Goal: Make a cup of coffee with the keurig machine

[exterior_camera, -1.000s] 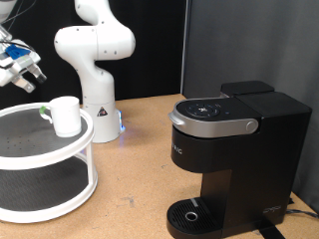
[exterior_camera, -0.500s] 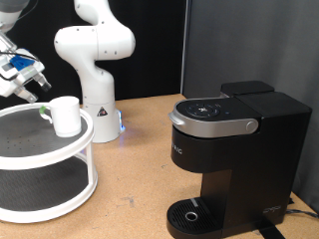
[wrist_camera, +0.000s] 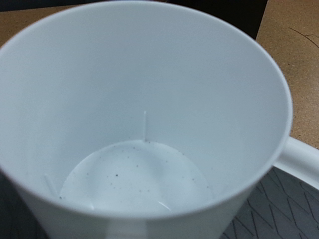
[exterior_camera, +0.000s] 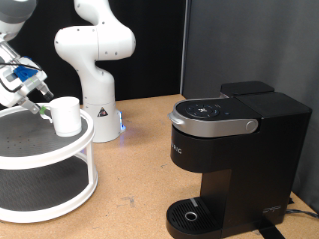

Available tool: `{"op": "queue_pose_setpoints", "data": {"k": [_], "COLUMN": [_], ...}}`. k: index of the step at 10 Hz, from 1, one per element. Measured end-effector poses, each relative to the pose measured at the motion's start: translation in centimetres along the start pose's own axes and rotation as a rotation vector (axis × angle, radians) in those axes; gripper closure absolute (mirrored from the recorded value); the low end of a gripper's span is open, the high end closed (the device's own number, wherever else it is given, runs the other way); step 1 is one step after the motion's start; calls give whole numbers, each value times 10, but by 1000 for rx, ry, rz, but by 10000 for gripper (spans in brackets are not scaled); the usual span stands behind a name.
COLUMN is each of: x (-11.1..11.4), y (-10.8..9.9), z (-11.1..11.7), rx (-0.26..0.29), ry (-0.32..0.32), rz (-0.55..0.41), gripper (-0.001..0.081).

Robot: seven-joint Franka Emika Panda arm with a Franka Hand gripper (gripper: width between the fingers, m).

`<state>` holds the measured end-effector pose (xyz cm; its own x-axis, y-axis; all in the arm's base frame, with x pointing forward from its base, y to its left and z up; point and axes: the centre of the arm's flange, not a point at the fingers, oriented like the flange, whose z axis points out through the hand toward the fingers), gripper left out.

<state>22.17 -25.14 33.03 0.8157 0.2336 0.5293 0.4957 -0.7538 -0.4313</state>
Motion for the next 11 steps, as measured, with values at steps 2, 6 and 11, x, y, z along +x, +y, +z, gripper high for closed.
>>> {"op": "queue_pose_setpoints", "data": {"k": [2, 6, 11], "x": [-2, -2, -1], "y": [3, 8, 10], "z": [5, 13, 17], "rx": [-6, -11, -5], "ry": [-4, 5, 12], "rz": [0, 1, -4], "gripper": [1, 1, 395]}}
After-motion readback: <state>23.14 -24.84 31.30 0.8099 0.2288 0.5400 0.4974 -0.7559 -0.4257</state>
